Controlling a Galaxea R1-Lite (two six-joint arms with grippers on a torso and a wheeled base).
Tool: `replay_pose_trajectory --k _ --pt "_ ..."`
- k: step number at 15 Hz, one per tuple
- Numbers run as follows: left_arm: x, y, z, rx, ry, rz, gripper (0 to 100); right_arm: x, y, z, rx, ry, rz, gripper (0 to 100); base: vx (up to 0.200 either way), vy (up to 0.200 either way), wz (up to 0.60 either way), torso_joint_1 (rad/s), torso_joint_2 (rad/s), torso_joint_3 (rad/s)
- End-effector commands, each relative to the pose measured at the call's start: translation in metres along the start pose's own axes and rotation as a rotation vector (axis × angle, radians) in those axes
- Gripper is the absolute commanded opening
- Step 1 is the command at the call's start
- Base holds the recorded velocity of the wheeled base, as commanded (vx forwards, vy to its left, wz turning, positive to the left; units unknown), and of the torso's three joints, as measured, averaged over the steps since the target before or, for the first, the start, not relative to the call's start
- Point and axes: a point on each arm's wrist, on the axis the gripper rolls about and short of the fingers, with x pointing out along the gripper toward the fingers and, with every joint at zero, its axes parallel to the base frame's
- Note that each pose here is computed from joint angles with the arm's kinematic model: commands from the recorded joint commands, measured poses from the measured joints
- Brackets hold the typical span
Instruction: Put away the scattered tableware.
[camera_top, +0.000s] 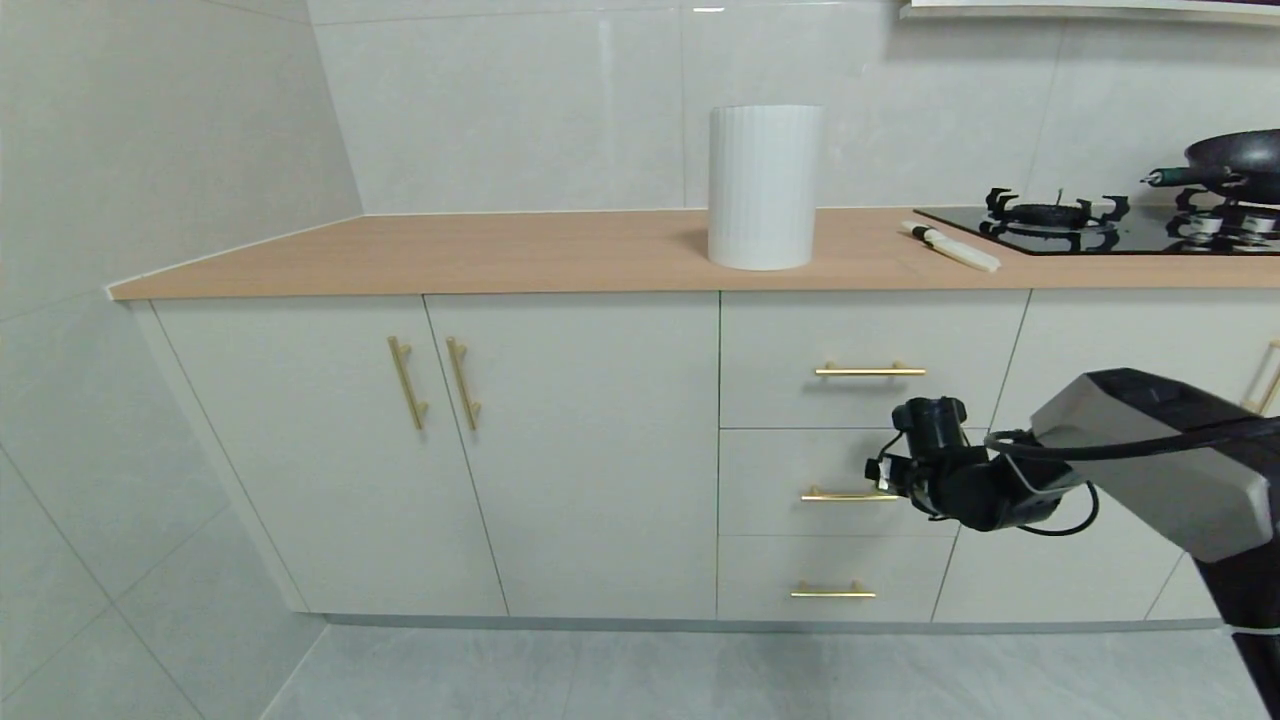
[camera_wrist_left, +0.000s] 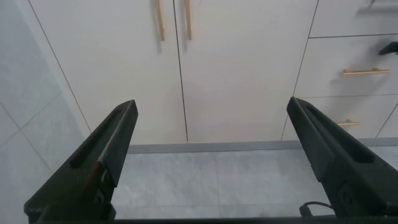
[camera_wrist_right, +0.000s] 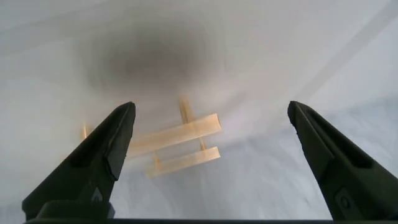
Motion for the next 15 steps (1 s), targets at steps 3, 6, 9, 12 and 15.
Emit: replay_pose_trajectory --k 3,6,9,12,15 --pt "0.000 0.000 0.000 0.000 0.000 0.001 100 -0.147 -0.032 0.043 0.008 -0.080 0.048 100 0.000 0.000 0.00 0.000 0.00 0.000" --pt "0.000 0.000 0.000 0.000 0.000 0.001 100 -0.248 -0.073 0.054 0.023 -0.236 0.035 100 0.000 0.000 0.00 0.000 0.00 0.000" --pt "0.000 0.000 0.000 0.000 0.000 0.001 100 -0.349 -0.129 0.025 -0.039 -0.436 0.016 100 0.000 0.000 0.00 0.000 0.00 0.000" --pt "0.000 0.000 0.000 0.000 0.000 0.001 100 -0.408 -0.173 -0.008 -0.148 -0.573 -0.087 100 0.000 0.000 0.00 0.000 0.00 0.000" --pt "0.000 0.000 0.000 0.000 0.000 0.001 100 -0.445 -0.199 -0.041 -0.170 -0.631 -0.185 100 0.000 0.000 0.00 0.000 0.00 0.000"
